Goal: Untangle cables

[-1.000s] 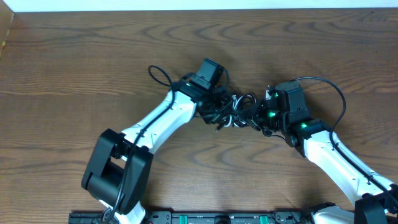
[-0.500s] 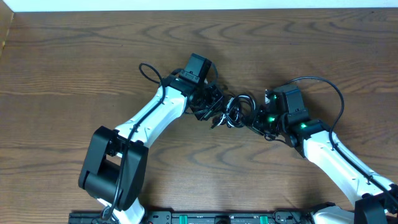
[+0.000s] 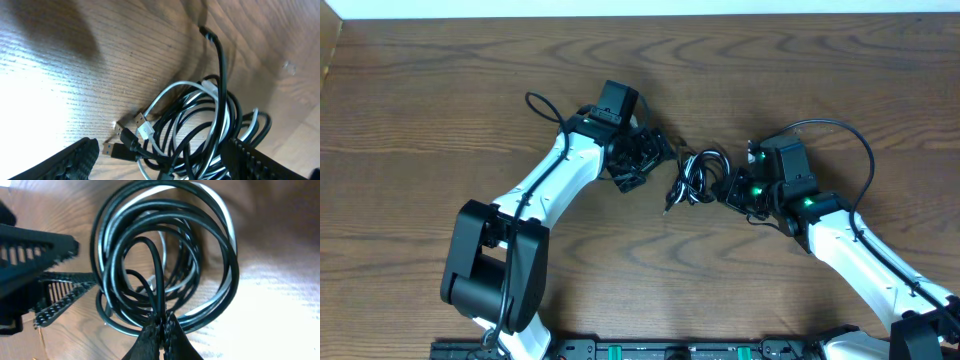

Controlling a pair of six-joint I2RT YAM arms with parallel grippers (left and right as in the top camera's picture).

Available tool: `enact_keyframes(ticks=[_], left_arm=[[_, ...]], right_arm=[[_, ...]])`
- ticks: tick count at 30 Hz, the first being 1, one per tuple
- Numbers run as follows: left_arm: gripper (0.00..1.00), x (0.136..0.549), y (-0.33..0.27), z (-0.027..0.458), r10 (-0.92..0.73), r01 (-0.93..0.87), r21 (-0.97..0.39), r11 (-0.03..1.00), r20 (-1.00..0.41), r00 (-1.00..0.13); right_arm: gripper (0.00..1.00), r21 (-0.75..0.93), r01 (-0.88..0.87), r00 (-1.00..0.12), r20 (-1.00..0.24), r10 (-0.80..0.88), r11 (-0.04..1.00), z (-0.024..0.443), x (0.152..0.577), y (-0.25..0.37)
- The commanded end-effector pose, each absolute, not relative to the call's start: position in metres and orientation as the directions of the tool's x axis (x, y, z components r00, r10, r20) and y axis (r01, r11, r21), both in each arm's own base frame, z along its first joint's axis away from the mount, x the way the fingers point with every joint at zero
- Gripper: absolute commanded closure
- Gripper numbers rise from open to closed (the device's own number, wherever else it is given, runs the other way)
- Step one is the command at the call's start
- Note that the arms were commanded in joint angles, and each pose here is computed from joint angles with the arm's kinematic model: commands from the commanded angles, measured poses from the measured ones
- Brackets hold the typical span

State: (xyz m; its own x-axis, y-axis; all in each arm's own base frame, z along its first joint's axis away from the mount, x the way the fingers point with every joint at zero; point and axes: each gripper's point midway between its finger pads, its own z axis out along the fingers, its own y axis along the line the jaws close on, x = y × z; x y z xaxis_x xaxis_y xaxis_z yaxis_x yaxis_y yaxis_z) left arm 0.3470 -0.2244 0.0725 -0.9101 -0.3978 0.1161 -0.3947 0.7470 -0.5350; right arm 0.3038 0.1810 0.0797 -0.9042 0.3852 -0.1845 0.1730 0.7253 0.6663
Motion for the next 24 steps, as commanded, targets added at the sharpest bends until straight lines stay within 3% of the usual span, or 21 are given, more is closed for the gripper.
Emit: enact_keyframes(ticks=[1,6,16,24], left_arm=[[0.17,0.349,-0.223,0.07,-0.297,-0.273,-0.529,0.804,0.04,-0.954],[0.18,0.343,-0.221,0.067,-0.24,-0.219,-0.515,0.829,0.026,-0.97],[0.16,0.348,-0.224,0.07,-0.235,-0.204,-0.533,0.821,0.009,-0.972],[0.15,0.351,-0.227,0.072,-0.233,-0.193,-0.548,0.814,-0.004,-0.972]], right_arm=[[0.99,0.697,0.073,-0.918,-0.233,0.322,0.714,0.092,0.308,0.19],[0.99,0.719,-0.006,-0.928,-0.263,0.264,0.695,0.122,0.315,0.198],[0.99,0.603,-0.125,-0.946,-0.311,0.088,0.788,0.164,0.307,0.192],[0.99,0.494,-0.359,-0.872,-0.48,-0.096,0.792,0.19,0.316,0.192]])
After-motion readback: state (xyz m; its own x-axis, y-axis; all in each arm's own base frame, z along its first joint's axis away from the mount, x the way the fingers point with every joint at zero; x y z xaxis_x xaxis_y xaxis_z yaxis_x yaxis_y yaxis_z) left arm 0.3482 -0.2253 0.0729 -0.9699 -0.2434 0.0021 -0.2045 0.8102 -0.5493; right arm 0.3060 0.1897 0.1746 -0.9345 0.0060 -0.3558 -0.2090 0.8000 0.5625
